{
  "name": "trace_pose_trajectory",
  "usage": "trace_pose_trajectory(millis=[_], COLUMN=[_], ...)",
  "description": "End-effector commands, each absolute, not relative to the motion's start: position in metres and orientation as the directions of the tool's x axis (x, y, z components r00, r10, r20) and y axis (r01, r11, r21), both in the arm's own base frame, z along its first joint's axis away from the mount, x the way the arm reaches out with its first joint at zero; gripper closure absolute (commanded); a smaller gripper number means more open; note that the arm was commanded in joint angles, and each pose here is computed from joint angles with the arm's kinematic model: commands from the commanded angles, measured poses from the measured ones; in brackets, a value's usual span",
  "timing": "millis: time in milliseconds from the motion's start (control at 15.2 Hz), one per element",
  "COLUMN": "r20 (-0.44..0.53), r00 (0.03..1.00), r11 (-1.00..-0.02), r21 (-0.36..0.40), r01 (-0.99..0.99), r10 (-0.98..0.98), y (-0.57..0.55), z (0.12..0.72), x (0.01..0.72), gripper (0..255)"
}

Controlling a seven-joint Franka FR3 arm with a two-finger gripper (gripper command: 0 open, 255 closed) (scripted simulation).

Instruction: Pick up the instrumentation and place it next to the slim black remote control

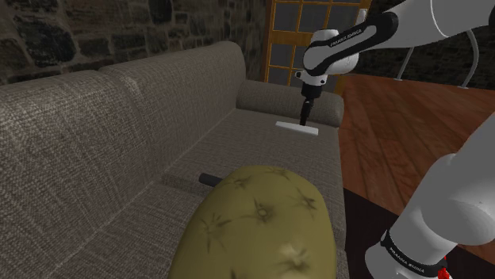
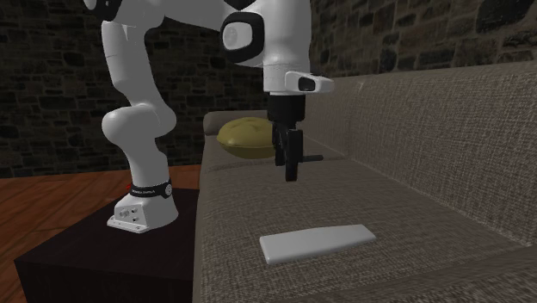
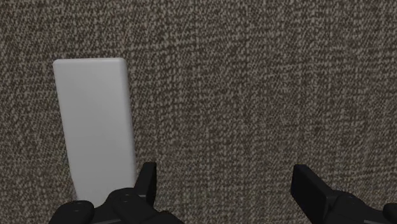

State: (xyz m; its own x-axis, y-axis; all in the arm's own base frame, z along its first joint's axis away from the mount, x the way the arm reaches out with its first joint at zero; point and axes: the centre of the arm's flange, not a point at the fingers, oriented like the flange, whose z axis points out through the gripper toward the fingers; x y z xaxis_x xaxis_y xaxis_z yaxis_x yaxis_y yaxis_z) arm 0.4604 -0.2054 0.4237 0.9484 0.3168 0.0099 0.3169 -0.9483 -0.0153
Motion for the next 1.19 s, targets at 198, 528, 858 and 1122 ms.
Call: trace_pose_trajectory(millis=[198, 528, 858, 1122], r20=[0.006, 0.003, 0.003, 0.003], r00=[0.937, 0.926, 0.926, 0.926], r11=[-0.937, -0.926, -0.926, -0.926], r21=[-0.002, 0.008, 0.008, 0.008], r01=[0.349, 0.377, 0.377, 0.377], r10=[0.349, 0.377, 0.377, 0.377], y=[-0.251, -0.291, -0.291, -0.291], z=[0.393, 0.367, 0.341, 0.327], x=[0.499, 0.534, 0.534, 0.534], gripper=[0, 0, 0, 0])
